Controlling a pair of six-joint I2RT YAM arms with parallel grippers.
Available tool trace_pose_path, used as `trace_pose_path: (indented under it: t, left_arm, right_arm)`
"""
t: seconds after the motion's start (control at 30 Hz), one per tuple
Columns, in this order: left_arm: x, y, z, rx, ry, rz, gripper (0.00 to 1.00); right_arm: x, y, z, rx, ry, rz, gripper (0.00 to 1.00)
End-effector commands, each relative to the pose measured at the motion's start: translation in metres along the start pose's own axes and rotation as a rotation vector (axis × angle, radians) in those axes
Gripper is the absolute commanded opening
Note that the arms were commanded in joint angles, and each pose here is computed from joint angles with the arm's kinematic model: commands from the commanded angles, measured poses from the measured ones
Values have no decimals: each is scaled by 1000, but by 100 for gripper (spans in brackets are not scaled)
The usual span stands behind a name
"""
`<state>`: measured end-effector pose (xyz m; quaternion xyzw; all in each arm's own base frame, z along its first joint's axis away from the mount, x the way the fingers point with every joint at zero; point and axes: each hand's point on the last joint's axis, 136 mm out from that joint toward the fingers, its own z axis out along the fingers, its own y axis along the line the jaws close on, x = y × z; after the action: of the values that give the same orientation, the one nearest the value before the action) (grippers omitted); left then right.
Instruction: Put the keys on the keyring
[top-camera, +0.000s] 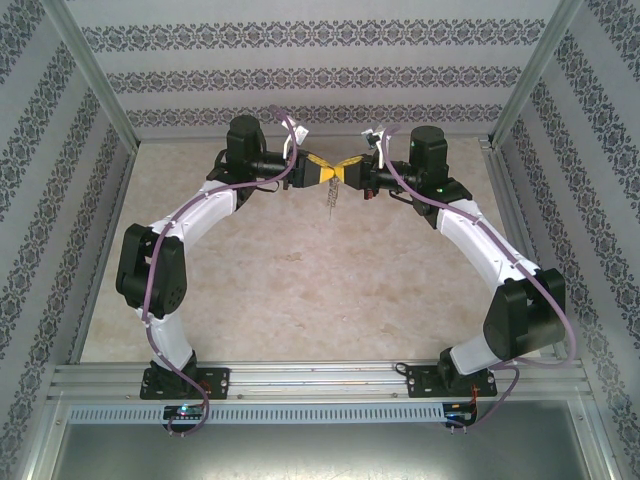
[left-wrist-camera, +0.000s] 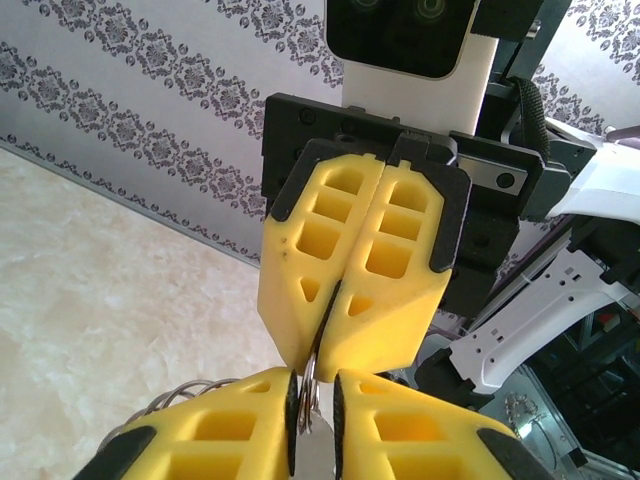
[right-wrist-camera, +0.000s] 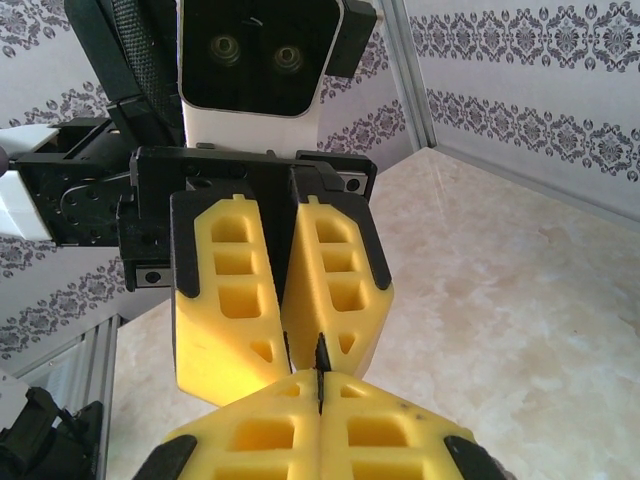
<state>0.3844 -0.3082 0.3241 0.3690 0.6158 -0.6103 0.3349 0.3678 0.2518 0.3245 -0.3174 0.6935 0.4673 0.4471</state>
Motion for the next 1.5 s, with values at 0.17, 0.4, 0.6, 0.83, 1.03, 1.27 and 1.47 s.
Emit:
trace_pose_path:
  t: [0.17,0.4,0.6,0.83,1.03,1.27,1.47]
  left_arm:
    - [-3,-14,6,28,-19,82,0]
    - [-9,-8,1,-58,-96,137,0]
    - [-11,-2,-3,-106,-172,171,0]
    - [-17,-12,-10,-120,-256,184,0]
    - [-20,-18,-17,-157,-300,171,0]
    - [-20,-25,-17,-174,-295,160,0]
    - [-17,-27,-13,-166,-281,147,0]
  right_arm:
    - [-13,4,0,-8,-32,-50,0]
    - [-16,-21,-20,147,-104,-6,48]
    - [0,-51,-43,388,-148,50,53]
    - [25,-57,-58,502,-195,95,54]
    - [48,-40,-44,473,-169,35,55]
    - [69,-13,-22,411,-138,-35,56]
    - [64,-3,-17,417,-147,-73,56]
